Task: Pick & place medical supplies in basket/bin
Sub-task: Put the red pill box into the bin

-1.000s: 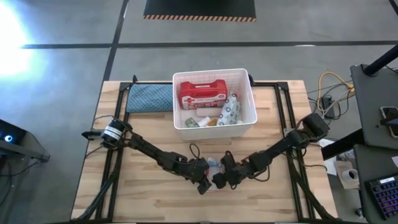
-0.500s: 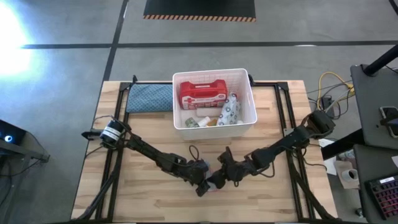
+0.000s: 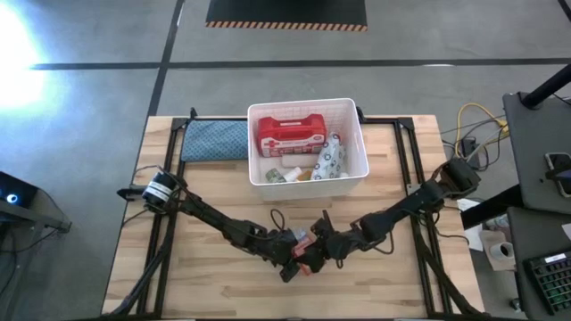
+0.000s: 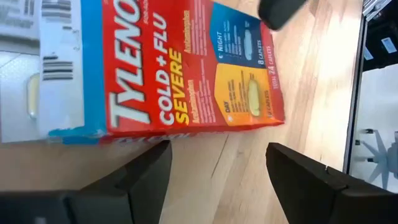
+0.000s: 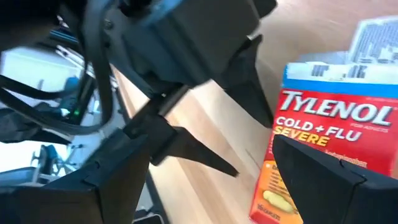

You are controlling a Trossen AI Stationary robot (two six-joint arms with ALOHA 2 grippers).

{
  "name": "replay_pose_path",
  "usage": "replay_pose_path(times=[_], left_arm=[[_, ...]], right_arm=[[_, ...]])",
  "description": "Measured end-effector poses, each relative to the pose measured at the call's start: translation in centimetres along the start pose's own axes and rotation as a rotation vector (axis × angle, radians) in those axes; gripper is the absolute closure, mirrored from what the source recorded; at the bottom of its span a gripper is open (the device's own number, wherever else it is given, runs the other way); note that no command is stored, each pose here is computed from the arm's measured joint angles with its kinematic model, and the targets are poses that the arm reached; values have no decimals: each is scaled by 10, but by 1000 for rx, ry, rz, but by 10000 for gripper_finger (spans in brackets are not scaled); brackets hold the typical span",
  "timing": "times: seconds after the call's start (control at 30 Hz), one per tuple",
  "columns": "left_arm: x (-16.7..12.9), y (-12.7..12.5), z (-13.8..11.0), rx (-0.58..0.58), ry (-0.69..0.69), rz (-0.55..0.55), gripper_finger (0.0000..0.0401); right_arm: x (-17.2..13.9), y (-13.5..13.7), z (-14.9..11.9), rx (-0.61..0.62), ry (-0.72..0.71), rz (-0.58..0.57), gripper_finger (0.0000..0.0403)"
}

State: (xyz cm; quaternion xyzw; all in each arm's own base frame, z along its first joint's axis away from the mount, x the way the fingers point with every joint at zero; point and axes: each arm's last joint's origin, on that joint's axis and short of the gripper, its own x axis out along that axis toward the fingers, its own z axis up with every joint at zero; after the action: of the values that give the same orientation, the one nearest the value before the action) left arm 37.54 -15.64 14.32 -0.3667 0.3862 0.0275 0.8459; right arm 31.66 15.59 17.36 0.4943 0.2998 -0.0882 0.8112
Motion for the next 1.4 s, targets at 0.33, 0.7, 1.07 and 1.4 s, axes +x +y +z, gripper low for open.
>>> replay_pose_path(times=[0.33,0.7,1.07,1.4], left_arm=[[0,0,-1,17,-4,3,159],[0,-3,0,-10,-36,-8,160],[7,-2,-8,-86,-33,-1,160],[8,-2,-10,-88,-39,14,160]], right_arm=[[-30,-23,-8,47,78,-343,77],[-6,-38,-8,79,134,-285,77],[8,-48,-13,60,154,-310,77],[12,-38,-13,16,167,-183,77]])
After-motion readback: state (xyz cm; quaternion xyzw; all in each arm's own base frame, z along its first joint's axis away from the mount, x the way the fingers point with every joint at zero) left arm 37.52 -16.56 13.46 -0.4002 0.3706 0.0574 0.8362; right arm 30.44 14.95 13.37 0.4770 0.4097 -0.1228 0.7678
